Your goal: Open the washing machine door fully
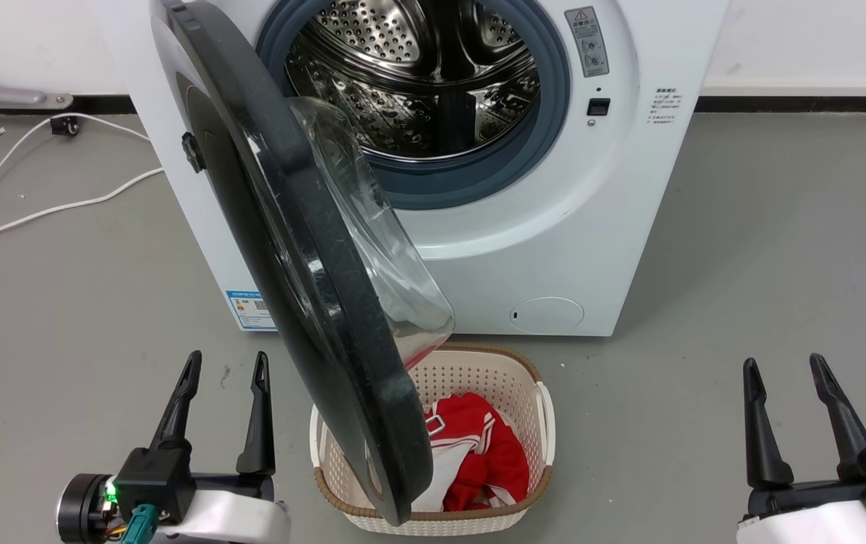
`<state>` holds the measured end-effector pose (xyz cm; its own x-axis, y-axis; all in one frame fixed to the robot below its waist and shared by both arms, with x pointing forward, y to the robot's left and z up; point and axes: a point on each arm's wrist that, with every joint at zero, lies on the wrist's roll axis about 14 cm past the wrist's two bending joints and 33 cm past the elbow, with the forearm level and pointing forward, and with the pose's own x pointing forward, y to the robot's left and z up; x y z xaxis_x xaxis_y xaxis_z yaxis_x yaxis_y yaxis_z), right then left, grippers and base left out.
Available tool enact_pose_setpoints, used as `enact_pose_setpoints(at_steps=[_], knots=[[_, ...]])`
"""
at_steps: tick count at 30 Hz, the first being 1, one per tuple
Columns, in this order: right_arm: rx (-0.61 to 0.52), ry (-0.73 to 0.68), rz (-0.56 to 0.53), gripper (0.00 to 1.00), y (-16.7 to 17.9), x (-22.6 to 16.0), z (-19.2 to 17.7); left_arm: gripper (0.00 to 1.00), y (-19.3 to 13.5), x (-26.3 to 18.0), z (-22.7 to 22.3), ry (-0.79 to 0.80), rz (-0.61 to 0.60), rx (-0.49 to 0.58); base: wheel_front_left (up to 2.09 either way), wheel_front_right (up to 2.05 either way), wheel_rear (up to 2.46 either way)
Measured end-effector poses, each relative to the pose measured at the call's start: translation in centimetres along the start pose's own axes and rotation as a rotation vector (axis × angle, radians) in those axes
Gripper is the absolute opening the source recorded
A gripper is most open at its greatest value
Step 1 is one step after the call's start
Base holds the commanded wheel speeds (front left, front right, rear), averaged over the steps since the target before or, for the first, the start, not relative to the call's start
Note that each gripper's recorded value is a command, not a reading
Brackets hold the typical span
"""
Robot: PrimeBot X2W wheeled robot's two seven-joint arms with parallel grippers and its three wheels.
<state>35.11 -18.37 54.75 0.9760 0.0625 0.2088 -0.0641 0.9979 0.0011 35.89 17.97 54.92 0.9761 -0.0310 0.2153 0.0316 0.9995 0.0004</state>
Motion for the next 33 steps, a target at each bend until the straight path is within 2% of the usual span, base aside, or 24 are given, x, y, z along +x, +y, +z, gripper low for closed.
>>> enact_pose_setpoints(at_steps=[13,14,15,16,26,33], knots=[[0.022,-0.007,-0.018,1.00,-0.5,0.2,0.1,1.00,-0.4,0.2,-0.2,0.005,-0.014,-0.002,0.00,0.00,0.00],[0.023,-0.008,-0.018,1.00,-0.5,0.2,0.1,0.82,-0.4,0.2,-0.2,0.006,-0.015,-0.003,0.00,0.00,0.00],[0.026,-0.009,-0.019,1.00,-0.5,0.2,0.1,0.39,-0.4,0.2,-0.3,0.006,-0.017,-0.003,0.00,0.00,0.00],[0.029,-0.009,-0.020,1.00,-0.5,0.2,0.1,0.02,-0.5,0.3,-0.3,0.007,-0.018,-0.004,0.00,0.00,0.00],[0.038,-0.012,-0.021,1.00,-0.5,0.4,0.1,0.00,-0.4,0.5,-0.1,-0.001,-0.016,-0.003,0.00,0.00,0.00],[0.042,-0.009,-0.015,1.00,-0.3,0.6,0.0,0.00,0.7,2.0,5.1,-0.167,0.013,0.019,0.00,0.00,0.00]])
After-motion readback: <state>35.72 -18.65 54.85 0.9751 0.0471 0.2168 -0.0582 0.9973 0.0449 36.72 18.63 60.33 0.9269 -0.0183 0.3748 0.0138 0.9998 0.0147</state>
